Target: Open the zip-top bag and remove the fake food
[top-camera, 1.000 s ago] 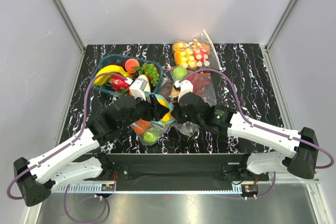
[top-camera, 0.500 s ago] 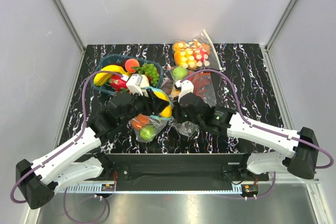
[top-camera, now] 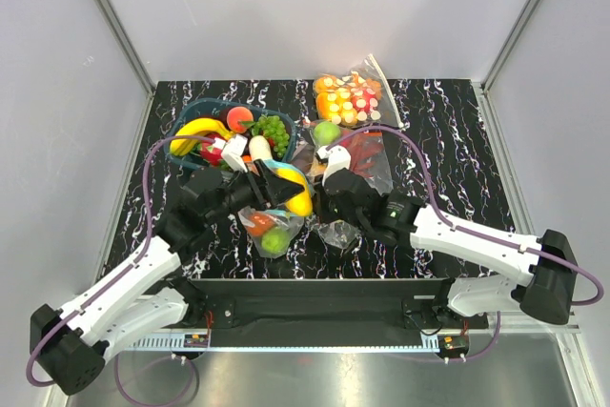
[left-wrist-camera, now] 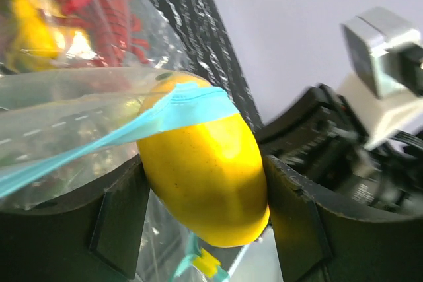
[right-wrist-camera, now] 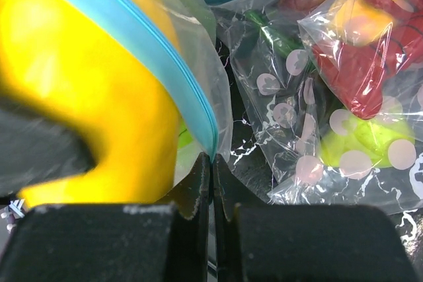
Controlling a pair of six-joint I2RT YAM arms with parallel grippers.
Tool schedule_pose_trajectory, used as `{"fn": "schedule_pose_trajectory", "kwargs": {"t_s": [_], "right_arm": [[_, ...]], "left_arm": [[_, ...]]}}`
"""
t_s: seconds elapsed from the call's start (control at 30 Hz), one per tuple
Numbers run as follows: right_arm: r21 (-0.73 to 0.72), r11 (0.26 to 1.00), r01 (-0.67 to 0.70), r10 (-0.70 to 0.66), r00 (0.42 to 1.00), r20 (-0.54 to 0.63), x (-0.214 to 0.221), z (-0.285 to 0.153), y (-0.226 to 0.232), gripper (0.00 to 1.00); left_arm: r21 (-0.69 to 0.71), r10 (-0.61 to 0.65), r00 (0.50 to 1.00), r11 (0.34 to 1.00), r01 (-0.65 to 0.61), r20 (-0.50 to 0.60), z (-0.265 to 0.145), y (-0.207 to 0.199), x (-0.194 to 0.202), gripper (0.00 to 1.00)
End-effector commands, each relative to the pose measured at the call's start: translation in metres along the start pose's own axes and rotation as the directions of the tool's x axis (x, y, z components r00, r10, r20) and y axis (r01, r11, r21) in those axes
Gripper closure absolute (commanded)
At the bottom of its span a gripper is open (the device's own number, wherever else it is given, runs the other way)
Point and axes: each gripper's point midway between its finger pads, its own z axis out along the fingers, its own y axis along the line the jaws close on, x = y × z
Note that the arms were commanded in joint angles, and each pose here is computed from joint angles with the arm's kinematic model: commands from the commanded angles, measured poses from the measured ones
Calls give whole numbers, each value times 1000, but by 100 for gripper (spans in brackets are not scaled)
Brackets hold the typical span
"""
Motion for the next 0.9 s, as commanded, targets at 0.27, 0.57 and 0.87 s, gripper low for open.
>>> {"fn": "schedule_pose_trajectory", "kwargs": {"t_s": [0.27,0.57,0.87], "right_arm": [[122,985,123,-118,992,-47,5,-1,-25,96],[175,975,137,-137,990,-8,-17,-9,-37,96],[184,976,117,-120,993,3,-17,-28,-47,95]], "left_arm": [[357,103,987,933,-53,-123,-41,-88,2,62],[317,207,972,934,-164,-107,-72,-96,-6,62],[94,312,933,939,-332,181,-75,-97,-107,61]]}}
